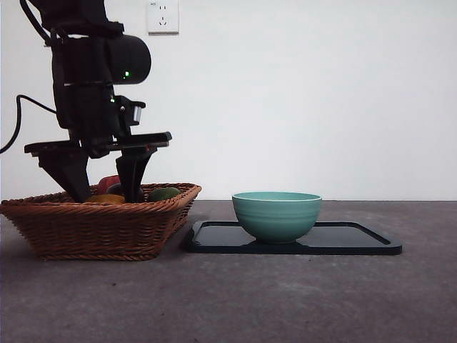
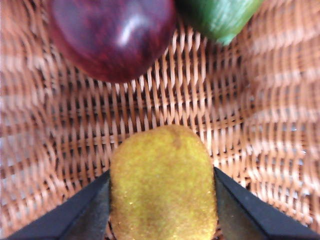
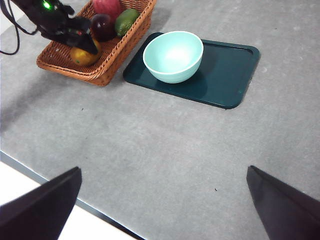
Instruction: Pick up the wifruite, put it on the bowl, pick up the plate, put it on desk
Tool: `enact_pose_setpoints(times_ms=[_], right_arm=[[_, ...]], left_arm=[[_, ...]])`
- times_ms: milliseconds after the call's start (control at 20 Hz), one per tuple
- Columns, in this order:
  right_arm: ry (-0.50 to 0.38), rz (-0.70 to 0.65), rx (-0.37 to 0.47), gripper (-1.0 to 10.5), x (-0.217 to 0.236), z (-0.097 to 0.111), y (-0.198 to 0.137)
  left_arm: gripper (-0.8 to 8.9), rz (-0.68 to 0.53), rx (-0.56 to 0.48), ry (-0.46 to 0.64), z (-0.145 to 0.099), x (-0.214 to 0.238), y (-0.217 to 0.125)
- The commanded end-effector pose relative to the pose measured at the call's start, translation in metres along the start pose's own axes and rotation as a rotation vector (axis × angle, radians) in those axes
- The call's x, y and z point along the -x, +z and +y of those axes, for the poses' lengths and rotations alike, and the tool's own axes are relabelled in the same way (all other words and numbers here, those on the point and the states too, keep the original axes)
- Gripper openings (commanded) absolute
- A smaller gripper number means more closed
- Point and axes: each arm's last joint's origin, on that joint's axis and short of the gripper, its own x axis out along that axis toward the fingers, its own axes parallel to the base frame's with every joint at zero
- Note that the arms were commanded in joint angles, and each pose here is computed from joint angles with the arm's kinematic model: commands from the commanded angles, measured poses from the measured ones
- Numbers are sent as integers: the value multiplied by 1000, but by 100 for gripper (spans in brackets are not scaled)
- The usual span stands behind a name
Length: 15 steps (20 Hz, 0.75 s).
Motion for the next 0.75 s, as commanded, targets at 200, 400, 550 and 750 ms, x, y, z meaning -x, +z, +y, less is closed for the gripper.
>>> enact_pose_setpoints(times_ms=[200,400,550,750], right_arm=[[12,-11,-7,610,2,1,2],[12,-11,-7,610,2,1,2],[13,-11,-7,610,2,1,2],[12,-10,-6,610,2,1,2]], left_arm=[[250,10,-4,6,-3,-9,2],[412,23,-4,9,-2,-9,1],[538,23,-7,9,-3,-5,3],[536,10,-60,5,-5,32,15]])
